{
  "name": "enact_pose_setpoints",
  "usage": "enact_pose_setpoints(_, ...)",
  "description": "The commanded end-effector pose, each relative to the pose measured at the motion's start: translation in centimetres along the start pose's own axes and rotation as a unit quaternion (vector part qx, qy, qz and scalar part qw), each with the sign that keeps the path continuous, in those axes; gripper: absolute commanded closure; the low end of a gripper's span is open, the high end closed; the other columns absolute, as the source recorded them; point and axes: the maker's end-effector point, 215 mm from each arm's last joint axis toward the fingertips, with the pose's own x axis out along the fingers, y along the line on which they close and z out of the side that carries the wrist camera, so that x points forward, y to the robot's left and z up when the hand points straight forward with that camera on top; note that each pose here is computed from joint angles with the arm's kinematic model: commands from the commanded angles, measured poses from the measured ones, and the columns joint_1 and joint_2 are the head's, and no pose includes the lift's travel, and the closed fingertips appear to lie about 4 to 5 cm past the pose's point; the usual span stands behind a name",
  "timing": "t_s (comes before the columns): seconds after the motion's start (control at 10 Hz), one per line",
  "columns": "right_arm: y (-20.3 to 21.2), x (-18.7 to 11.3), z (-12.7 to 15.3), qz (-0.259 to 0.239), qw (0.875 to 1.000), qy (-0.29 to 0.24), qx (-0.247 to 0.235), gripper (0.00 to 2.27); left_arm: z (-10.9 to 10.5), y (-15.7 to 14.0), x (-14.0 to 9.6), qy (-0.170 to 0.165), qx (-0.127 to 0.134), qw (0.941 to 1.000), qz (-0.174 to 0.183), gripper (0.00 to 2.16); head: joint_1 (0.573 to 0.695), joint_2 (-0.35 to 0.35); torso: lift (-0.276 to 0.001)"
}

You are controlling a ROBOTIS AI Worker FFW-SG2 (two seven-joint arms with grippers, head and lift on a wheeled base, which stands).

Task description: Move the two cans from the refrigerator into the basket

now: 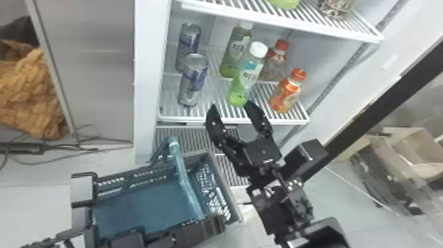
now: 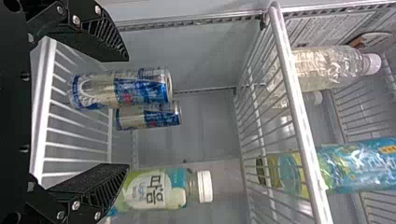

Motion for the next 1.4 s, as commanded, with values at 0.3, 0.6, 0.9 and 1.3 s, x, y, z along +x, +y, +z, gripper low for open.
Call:
enact_pose_setpoints(0.3, 0.5, 3.2, -1.9, 0.018, 1.000, 0.012, -0.002, 0.21, 0.0, 0.0, 0.0, 0.001, 0.000, 1.0000, 0.000, 1.21, 0.695, -0.350, -0.276)
enact_pose_setpoints(0.6, 0.6, 5.4, -3.7, 0.033, 0.999, 0.025, -0.001, 0.19, 0.0, 0.0, 0.0, 0.001, 0.000, 1.0000, 0.000, 1.21, 0.695, -0.350, -0.276)
enact_pose_setpoints(0.9, 1.3, 7.0, -4.0, 0.048, 0.999, 0.024, 0.004, 0.18, 0.1, -0.1, 0.1, 0.000, 0.001, 1.0000, 0.000, 1.21, 0.695, -0.350, -0.276)
enact_pose_setpoints(1.3, 2.2, 9.2, -4.0, 0.067, 0.998, 0.021, 0.002, 0.18, 0.0, 0.0, 0.1, 0.001, 0.000, 1.0000, 0.000, 1.21, 0.695, -0.328, -0.276)
